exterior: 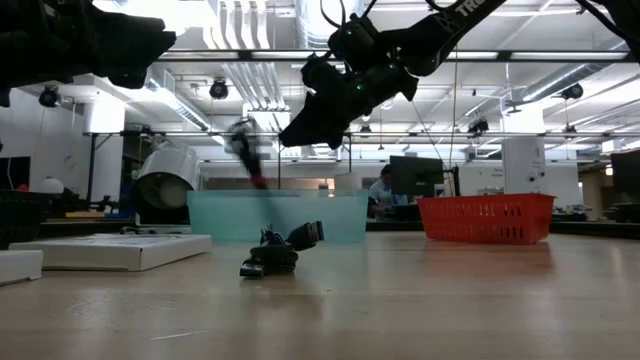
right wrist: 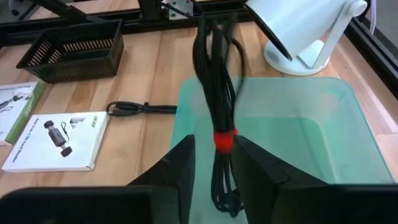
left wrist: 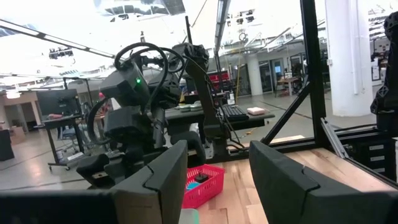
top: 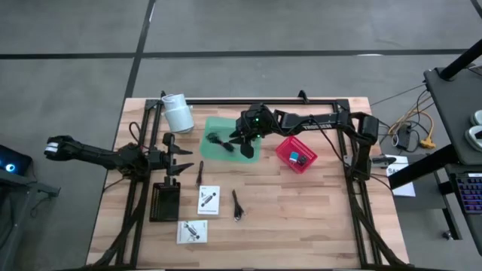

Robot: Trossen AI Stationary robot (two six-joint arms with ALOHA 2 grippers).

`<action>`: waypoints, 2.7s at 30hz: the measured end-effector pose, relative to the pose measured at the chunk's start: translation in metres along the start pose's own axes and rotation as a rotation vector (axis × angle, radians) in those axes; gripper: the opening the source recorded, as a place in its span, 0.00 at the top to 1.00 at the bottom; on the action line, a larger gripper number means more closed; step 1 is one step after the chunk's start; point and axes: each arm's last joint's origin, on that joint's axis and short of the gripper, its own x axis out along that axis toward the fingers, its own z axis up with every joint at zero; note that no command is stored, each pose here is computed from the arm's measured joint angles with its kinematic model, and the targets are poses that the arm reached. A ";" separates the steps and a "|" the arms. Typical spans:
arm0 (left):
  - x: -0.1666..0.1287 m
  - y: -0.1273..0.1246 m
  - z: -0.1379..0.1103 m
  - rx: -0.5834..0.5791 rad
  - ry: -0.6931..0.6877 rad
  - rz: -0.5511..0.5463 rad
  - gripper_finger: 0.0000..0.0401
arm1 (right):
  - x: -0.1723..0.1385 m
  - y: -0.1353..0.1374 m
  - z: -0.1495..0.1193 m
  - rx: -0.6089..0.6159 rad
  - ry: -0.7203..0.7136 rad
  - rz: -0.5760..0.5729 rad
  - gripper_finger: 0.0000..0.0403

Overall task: Pick and place items into bin
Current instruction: Put the right black charger cable into the transparent green bin

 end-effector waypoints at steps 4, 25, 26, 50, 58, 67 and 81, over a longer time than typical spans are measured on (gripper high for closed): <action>0.000 0.000 0.000 0.000 0.000 0.000 0.61 | 0.000 0.000 0.000 -0.001 -0.001 0.001 0.73; 0.000 0.000 0.000 0.000 0.001 0.000 0.61 | 0.007 0.029 -0.001 0.008 0.044 0.068 0.74; 0.000 0.000 0.000 0.000 0.001 0.000 0.61 | 0.008 0.036 -0.001 -0.016 0.045 0.082 0.75; 0.000 0.000 0.000 -0.001 0.001 0.000 0.61 | 0.041 0.163 -0.043 -0.911 0.144 0.278 0.64; 0.000 0.000 0.000 -0.001 0.001 0.000 0.61 | 0.053 0.171 -0.053 -1.064 0.204 0.177 0.53; 0.000 0.000 0.000 0.000 0.003 0.000 0.61 | 0.047 0.173 -0.049 -1.103 0.210 0.197 0.56; 0.000 0.000 0.000 -0.001 0.001 0.000 0.61 | 0.058 0.172 -0.069 -1.131 0.289 0.237 0.56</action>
